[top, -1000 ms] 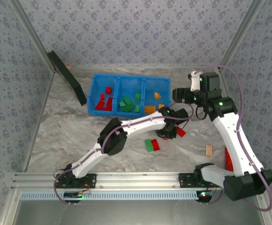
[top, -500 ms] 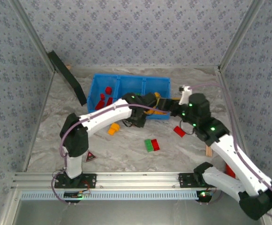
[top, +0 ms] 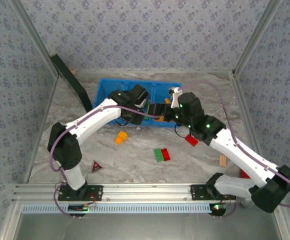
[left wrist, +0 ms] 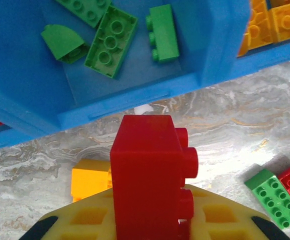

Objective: Sort the legos into containers by color
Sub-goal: Place the lego on the lego.

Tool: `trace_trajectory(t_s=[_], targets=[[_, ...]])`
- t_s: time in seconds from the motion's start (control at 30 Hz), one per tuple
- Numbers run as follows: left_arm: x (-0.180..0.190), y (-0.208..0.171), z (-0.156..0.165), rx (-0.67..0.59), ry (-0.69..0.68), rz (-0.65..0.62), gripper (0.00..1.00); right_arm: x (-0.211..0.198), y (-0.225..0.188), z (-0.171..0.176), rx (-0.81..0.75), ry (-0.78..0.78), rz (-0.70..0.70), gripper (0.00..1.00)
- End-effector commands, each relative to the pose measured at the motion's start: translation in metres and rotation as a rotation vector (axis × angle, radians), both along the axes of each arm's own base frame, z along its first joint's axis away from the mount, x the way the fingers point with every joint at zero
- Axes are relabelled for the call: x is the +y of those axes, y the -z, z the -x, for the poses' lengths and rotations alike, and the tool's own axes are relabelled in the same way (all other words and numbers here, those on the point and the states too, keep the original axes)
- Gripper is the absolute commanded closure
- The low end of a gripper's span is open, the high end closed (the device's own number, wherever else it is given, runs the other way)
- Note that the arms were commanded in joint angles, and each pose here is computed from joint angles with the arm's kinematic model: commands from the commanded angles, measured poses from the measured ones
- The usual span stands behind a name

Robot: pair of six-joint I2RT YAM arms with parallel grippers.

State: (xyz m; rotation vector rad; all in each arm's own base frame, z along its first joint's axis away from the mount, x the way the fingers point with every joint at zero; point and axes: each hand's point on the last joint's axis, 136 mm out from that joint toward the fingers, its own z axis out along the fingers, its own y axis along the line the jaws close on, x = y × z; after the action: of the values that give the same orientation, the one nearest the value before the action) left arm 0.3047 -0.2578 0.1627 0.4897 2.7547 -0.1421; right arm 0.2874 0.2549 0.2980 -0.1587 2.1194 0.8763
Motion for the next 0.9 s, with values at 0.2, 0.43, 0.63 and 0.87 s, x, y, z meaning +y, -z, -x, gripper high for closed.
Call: trace_trajectory(t_s=[0.2, 0.43, 0.63, 0.87], targets=[[0.047, -0.02, -0.019, -0.088, -0.205, 0.003, 0.93, 0.008, -0.044, -0.025, -0.072, -0.054, -0.03, 0.11], [0.043, -0.005, -0.014, -0.089, -0.233, -0.015, 0.93, 0.03, -0.071, -0.045, -0.174, 0.001, -0.13, 0.17], [0.019, 0.01, -0.021, -0.068, -0.263, 0.047, 0.93, 0.066, -0.084, -0.052, -0.225, -0.059, -0.332, 0.15], [0.013, 0.018, -0.029, -0.063, -0.278, 0.043, 0.93, 0.06, -0.125, -0.051, -0.332, -0.093, -0.404, 0.09]])
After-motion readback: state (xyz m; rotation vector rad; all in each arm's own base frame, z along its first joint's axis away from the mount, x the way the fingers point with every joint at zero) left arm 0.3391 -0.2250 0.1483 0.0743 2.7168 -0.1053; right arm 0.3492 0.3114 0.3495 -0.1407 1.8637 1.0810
